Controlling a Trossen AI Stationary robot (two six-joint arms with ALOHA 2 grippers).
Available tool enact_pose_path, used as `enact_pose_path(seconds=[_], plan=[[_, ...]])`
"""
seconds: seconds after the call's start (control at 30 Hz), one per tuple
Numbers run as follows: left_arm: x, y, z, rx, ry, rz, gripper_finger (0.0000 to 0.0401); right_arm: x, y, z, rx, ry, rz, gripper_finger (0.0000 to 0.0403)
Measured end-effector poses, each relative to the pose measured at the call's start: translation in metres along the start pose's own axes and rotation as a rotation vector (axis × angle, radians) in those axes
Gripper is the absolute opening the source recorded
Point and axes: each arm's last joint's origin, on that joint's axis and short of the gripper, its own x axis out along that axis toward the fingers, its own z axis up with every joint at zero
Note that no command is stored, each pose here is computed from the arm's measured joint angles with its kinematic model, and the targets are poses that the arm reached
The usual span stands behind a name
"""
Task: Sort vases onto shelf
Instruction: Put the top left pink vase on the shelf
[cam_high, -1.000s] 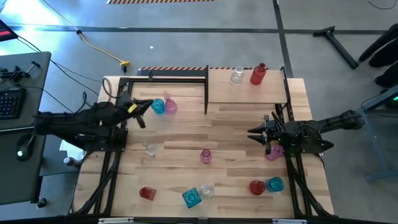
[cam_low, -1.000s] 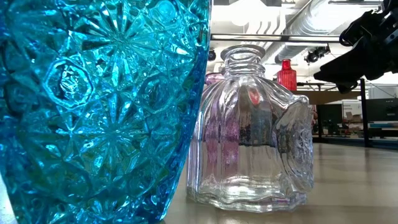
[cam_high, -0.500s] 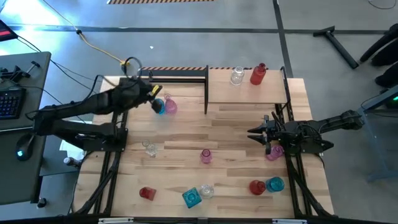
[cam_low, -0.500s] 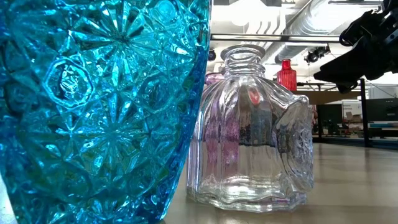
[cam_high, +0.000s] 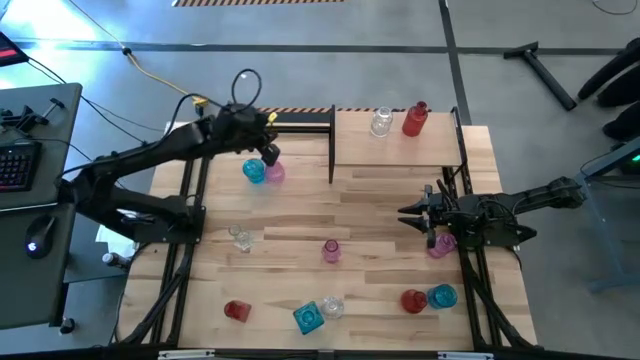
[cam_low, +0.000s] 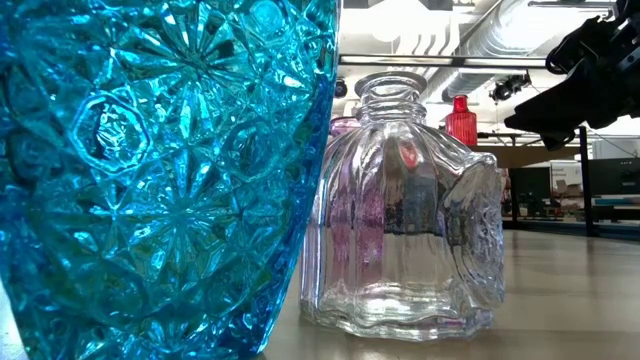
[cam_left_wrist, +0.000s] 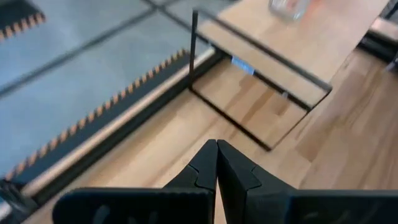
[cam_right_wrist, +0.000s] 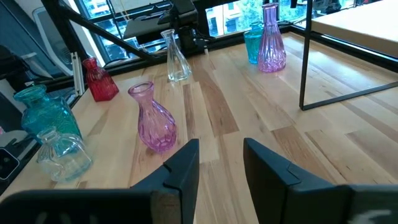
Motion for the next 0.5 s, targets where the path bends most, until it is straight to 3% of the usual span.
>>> enact_pose_path(seconds=[0.2,0.5], plan=[[0.021,0.003,-0.002,-0.042,0.122,-0.007,0.0001,0.000,0.000,0.000,0.000,0.000,0.001,0.0108],[0.032,0.002,-0.008,-0.082,0.198,-0.007,0.0001,0.000,0.000,0.000,0.000,0.000,0.001,0.0108]])
